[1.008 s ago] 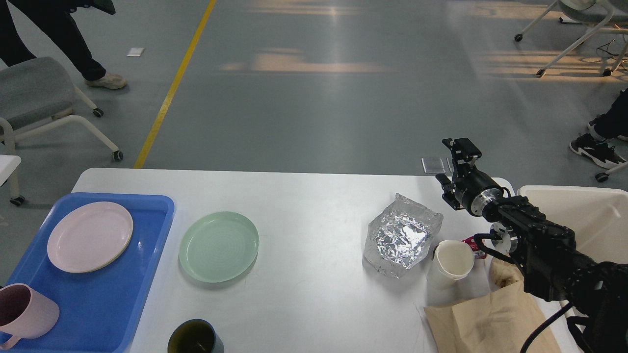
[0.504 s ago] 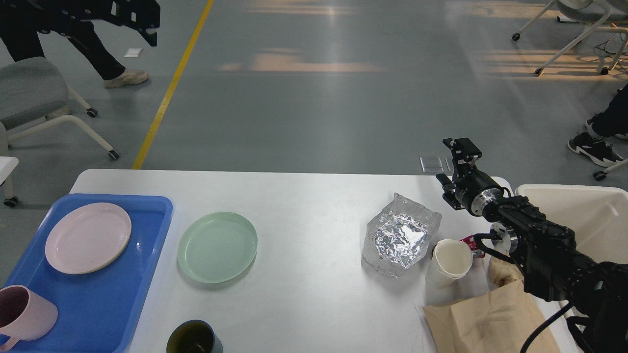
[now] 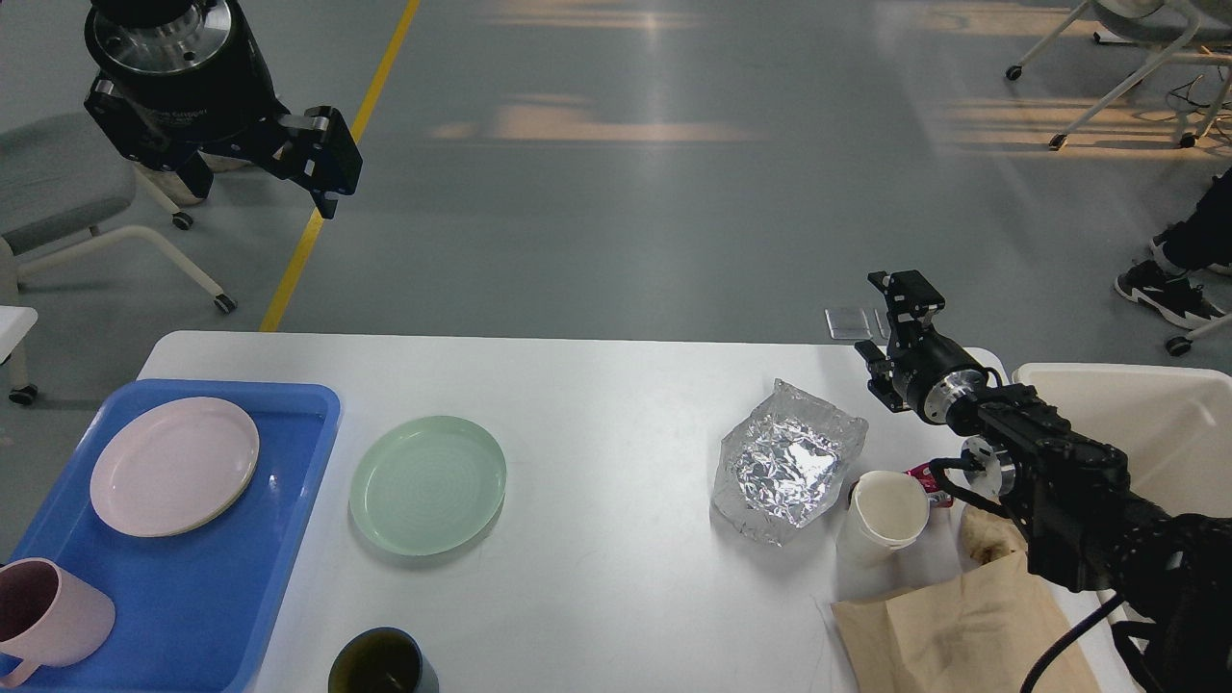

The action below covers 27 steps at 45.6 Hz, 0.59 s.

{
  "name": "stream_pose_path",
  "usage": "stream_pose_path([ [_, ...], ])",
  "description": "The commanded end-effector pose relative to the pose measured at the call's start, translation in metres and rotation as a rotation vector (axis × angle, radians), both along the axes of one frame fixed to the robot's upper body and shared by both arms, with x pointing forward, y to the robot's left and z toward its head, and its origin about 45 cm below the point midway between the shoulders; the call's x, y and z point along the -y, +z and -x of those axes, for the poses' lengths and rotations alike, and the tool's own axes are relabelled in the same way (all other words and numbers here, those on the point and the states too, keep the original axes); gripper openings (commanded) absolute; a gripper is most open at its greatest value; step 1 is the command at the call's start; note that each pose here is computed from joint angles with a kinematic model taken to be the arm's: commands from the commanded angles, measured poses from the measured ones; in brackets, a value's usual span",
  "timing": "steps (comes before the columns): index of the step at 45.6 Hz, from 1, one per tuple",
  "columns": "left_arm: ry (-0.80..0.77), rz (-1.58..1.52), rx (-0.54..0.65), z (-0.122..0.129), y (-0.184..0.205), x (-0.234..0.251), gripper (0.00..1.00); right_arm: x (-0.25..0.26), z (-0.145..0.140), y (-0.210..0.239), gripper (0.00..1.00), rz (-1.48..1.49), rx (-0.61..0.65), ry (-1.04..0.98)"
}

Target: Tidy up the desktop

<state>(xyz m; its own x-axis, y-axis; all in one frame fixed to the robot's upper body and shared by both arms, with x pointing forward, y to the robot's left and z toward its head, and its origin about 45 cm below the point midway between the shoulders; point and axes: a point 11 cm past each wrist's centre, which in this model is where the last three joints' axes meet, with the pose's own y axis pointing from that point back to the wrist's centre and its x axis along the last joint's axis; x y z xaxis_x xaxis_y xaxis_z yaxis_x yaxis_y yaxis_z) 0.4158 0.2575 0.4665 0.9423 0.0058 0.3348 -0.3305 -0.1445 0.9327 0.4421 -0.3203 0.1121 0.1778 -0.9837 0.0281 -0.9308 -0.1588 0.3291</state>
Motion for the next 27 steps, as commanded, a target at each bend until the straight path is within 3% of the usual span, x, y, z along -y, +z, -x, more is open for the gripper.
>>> stream_pose_path([
  [1, -0.008, -0.013, -0.031, 0.000, -0.013, 0.004, 0.96, 0.000, 0.000, 0.000, 1.00, 0.000, 0.000, 0.000],
  [27, -0.056, 0.048, -0.109, 0.000, -0.048, 0.028, 0.97, 0.000, 0.000, 0.000, 1.00, 0.000, 0.000, 0.000],
])
